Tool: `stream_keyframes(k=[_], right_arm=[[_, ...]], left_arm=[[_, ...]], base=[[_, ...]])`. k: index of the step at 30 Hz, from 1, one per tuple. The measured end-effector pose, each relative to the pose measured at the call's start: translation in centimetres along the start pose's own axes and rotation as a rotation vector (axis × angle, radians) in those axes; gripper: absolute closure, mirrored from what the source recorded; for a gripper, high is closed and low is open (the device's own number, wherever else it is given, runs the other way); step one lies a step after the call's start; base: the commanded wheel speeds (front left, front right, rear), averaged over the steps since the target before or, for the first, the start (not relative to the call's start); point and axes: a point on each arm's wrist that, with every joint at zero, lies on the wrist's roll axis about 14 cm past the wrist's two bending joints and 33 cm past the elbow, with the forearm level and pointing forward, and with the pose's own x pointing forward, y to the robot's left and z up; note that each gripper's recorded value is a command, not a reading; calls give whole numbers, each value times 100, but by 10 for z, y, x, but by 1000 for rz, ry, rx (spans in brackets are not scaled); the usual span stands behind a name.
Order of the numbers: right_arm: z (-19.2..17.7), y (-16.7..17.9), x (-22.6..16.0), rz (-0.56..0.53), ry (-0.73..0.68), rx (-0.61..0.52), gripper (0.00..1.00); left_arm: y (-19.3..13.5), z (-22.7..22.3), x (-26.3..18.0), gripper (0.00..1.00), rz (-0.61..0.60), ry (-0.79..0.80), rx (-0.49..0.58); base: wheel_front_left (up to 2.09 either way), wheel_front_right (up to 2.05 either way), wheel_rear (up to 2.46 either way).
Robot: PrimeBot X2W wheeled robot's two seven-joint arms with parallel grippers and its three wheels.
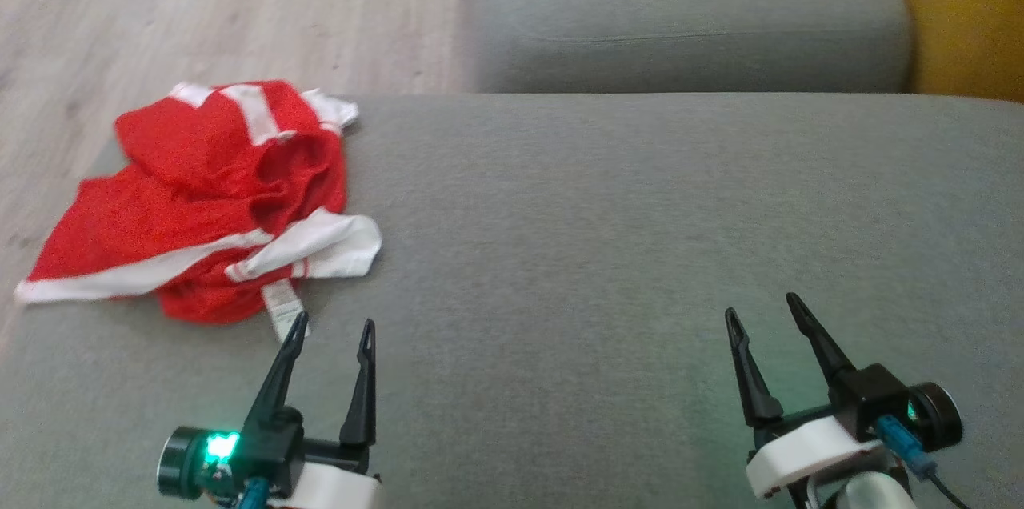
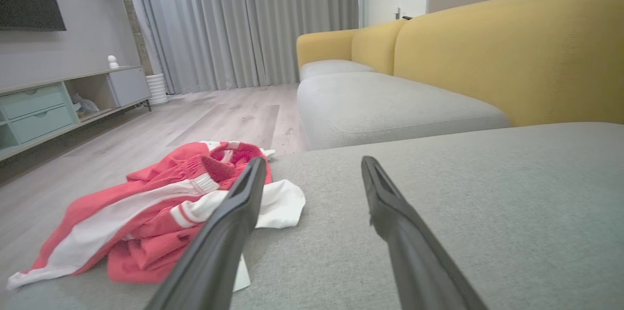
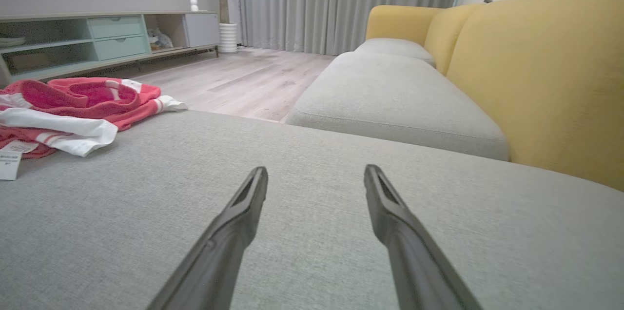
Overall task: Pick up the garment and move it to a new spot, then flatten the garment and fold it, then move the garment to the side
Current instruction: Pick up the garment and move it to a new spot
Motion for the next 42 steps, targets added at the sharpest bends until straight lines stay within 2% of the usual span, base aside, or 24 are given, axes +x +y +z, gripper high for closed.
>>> stream_keyframes(k=[17,23,26,31,35,37,42], right_arm=[[7,98,61,322,-16,17,0],[1,117,67,381,-3,24,0],[-5,118,69,384,11,27,0],[-18,110,84,371,29,-6,0],[-27,95,105,362,27,-44,0],[-34,85,116,354,31,-64,0],[-55,63,133,335,52,-89,0]], left_arm=[[100,-2,-61,0,383,24,25],[119,3,-77,0,469,21,48],[125,16,-71,0,479,-17,57],[141,74,-23,0,434,-177,147],[150,125,36,0,333,-300,260],[153,125,70,0,264,-274,305],[145,83,156,0,115,-26,340]], base=[[0,0,0],[0,0,0],[0,0,0],[0,0,0],[0,0,0],[0,0,0],[0,0,0]])
